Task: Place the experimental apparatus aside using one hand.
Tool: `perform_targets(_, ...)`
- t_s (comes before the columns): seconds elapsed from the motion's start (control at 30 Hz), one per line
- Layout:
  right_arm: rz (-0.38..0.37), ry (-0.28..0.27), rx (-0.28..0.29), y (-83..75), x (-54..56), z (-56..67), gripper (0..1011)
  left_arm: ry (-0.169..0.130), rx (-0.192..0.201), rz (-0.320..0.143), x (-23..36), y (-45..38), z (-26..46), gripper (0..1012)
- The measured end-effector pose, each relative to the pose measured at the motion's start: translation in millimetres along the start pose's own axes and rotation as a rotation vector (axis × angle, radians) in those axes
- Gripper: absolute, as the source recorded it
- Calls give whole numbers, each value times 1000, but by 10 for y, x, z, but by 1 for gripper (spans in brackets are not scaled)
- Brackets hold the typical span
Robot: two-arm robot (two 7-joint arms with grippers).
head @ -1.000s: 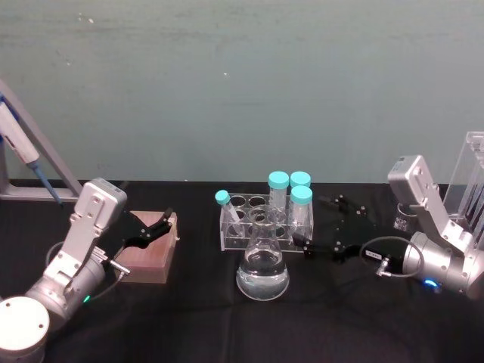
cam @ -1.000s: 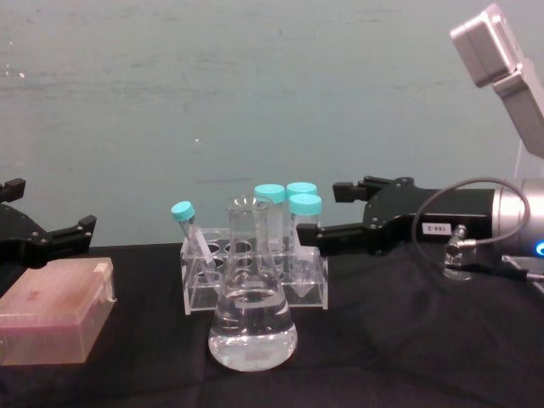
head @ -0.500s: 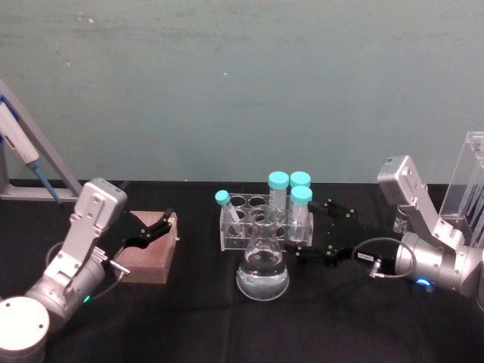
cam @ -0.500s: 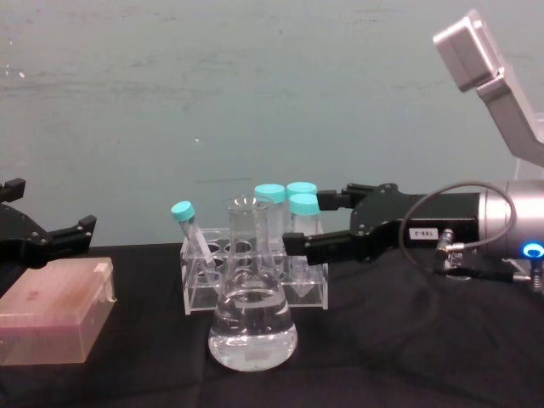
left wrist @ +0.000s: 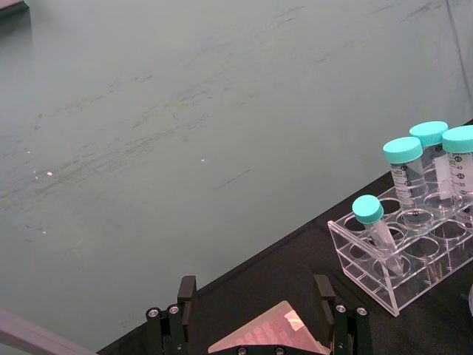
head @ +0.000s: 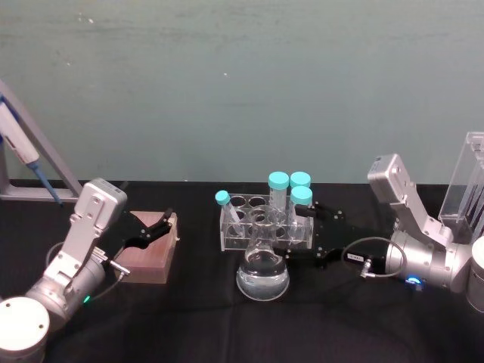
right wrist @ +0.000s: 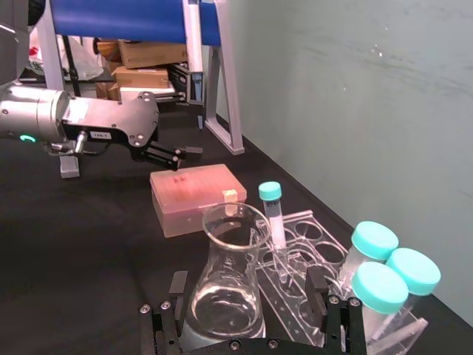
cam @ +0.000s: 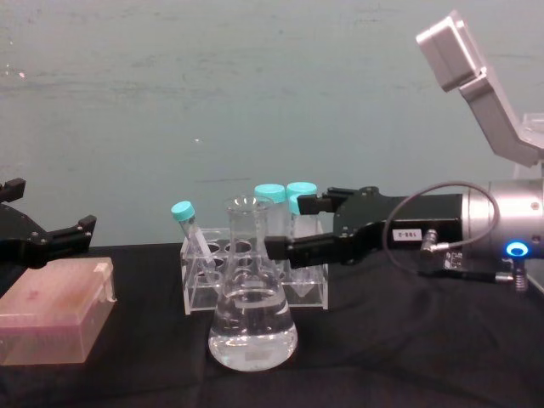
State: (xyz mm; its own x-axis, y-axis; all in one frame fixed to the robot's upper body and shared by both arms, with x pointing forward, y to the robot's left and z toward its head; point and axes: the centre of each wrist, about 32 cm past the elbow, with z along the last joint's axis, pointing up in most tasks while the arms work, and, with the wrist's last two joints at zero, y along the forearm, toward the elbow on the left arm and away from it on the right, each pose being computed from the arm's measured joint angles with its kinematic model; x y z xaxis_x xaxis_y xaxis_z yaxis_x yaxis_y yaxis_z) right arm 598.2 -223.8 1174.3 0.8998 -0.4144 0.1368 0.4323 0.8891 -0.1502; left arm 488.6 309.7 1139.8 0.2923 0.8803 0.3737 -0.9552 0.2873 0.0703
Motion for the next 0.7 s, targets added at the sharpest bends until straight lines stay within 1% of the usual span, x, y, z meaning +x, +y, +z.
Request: perform_targets(0.7, 46, 21, 15, 174, -22, 36, 1000, 0, 0, 0, 0, 0, 0, 1000)
